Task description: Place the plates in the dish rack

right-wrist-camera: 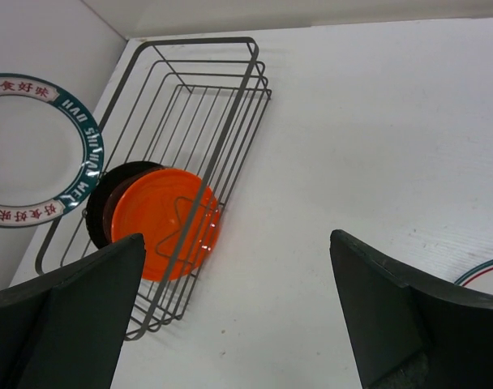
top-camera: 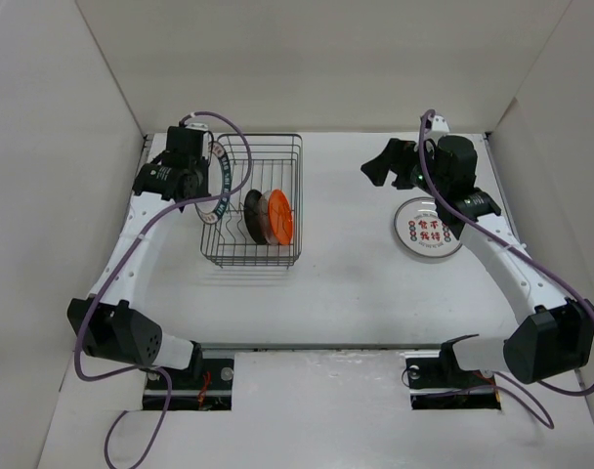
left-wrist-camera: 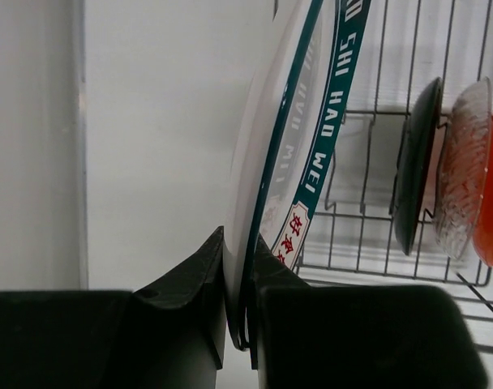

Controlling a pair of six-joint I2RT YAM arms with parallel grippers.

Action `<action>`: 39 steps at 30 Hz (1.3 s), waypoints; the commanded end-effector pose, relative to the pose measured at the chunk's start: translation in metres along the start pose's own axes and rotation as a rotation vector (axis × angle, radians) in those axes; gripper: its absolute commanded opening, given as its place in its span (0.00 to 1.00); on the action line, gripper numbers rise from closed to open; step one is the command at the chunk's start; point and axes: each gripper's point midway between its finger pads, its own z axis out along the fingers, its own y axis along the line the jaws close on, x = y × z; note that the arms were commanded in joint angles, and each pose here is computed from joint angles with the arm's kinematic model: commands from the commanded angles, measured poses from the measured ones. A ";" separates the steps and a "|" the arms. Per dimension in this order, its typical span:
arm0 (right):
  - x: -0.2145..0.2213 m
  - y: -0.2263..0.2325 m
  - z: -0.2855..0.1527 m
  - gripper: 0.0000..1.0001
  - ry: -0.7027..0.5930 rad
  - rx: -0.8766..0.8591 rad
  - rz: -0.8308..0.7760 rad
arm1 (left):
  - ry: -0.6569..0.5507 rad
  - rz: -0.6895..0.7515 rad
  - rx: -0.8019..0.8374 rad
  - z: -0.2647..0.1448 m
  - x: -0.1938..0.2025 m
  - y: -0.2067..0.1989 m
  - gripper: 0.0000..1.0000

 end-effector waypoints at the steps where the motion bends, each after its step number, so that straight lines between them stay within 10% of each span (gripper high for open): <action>1: 0.002 0.000 0.000 1.00 -0.001 0.007 -0.030 | -0.066 -0.086 0.077 -0.022 -0.020 -0.009 0.00; 39: -0.004 -0.003 -0.007 1.00 -0.009 0.000 -0.036 | 0.074 -0.125 0.053 0.009 0.018 -0.018 0.00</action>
